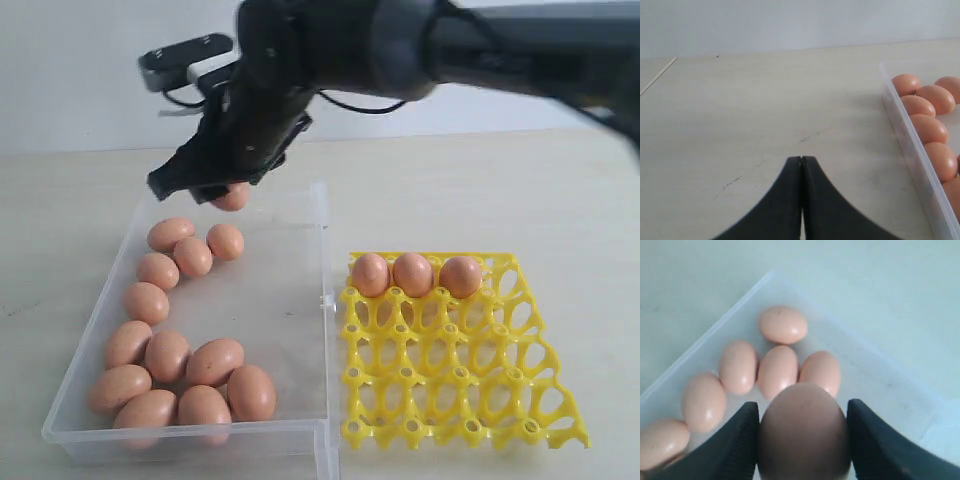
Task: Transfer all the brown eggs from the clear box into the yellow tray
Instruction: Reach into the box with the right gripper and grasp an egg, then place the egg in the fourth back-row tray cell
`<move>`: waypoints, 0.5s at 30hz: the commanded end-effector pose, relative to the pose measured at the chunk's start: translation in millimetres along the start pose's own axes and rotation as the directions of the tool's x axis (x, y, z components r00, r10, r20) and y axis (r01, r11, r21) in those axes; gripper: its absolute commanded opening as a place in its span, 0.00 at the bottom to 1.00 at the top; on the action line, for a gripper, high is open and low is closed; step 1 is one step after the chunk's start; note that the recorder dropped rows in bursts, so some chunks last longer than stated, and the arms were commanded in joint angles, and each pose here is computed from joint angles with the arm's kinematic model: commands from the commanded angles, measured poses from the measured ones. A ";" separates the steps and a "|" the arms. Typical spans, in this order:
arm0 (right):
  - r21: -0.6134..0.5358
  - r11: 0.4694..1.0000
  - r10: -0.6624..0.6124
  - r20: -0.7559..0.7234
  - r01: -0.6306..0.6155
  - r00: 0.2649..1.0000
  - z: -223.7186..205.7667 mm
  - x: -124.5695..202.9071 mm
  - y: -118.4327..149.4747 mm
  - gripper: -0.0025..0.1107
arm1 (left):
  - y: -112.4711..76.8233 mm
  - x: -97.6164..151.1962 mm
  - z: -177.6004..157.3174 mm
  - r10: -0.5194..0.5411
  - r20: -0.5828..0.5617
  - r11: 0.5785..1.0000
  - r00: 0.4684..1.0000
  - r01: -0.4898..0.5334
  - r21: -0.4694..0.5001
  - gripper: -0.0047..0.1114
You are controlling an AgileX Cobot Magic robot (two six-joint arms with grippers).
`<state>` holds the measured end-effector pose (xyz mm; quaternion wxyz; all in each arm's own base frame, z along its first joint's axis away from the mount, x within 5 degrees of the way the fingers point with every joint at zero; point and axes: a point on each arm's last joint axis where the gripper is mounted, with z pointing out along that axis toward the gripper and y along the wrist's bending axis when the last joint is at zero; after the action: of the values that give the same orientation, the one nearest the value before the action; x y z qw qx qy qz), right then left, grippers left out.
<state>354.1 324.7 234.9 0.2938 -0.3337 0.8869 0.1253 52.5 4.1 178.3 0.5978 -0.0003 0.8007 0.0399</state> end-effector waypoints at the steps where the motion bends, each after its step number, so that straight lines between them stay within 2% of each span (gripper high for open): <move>1: 0.026 0.993 0.106 0.286 -0.119 0.952 -45.1 40.2 -27.8 0.02 | 0.3 -1.7 -0.2 0.003 0.005 1.000 1.000 -0.003 -0.003 0.04; 2: 0.026 0.989 0.130 0.353 -0.148 0.926 -53.8 53.5 -35.9 0.02 | 0.3 -1.7 -0.2 0.003 0.005 1.000 1.000 -0.003 -0.003 0.04; 8: 0.082 0.964 0.200 0.404 -0.254 0.893 -73.8 139.8 -69.5 0.02 | 0.3 -1.7 -0.2 0.003 0.005 1.000 1.000 -0.003 -0.003 0.04; 15: 0.164 0.909 0.275 0.457 -0.384 0.846 -81.9 193.4 -104.2 0.02 | 0.3 -1.7 -0.2 0.003 0.005 1.000 1.000 -0.003 -0.003 0.04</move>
<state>271.5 130.3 179.8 0.4605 -0.1307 0.8670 0.1384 52.5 4.1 178.3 0.5978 -0.0003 0.8007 0.0399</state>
